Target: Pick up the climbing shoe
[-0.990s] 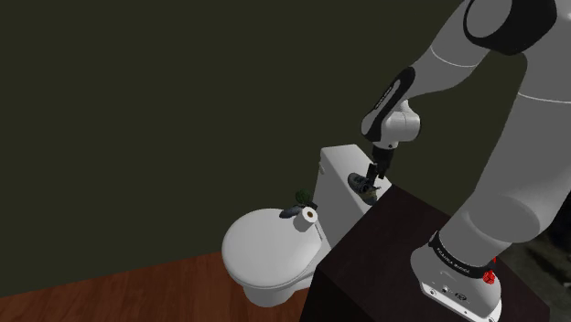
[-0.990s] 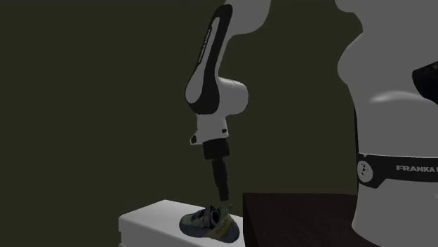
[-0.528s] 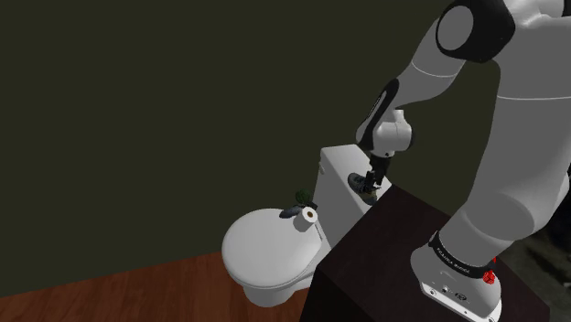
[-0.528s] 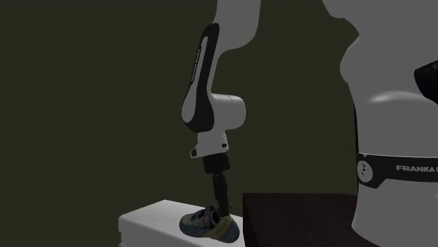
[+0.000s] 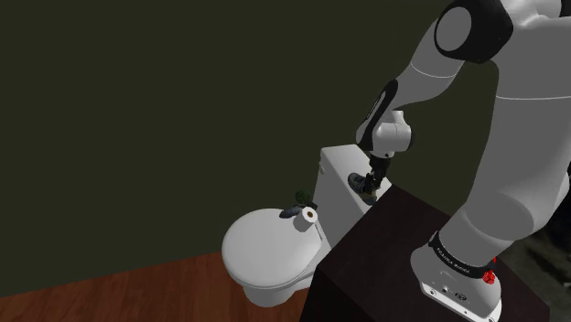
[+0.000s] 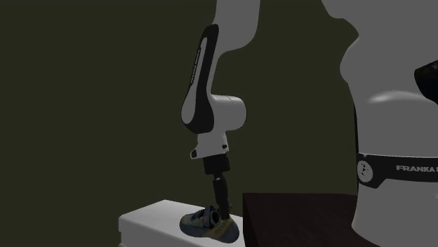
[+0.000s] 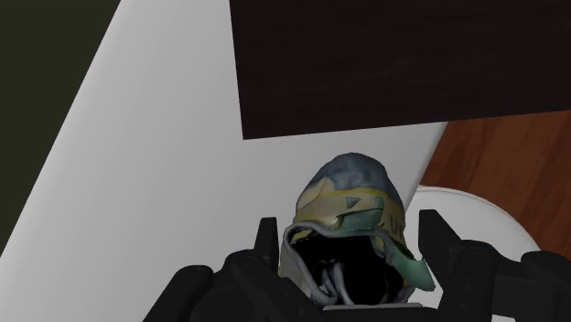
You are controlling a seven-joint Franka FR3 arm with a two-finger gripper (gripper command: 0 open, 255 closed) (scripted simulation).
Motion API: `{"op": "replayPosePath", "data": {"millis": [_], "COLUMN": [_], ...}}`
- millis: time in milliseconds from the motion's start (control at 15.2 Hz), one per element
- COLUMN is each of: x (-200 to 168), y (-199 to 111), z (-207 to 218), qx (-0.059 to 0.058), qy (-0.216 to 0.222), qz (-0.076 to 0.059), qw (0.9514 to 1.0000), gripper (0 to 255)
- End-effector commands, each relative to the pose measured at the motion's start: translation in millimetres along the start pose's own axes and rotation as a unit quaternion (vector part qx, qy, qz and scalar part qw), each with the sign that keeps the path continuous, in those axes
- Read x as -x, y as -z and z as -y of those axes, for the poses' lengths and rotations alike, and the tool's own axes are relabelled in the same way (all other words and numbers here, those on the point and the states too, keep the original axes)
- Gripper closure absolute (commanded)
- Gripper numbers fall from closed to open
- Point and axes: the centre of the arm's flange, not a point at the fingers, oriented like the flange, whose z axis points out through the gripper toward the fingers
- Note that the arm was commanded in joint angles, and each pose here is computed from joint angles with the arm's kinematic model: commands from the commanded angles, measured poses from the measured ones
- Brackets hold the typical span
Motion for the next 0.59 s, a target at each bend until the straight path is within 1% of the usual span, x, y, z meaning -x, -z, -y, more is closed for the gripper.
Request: {"op": "replayPosePath", "data": {"millis": [0,132,528], "x": [0,-1,5], "y": [0,-1,30], "z": [0,0,5], "qx": [0.000,0.000,0.000], "qy": [0.000,0.000,0.000], "qz": [0.000,0.000,0.000], "qw": [1.0000,1.0000,1.0000], "gripper": [255,255,255]}}
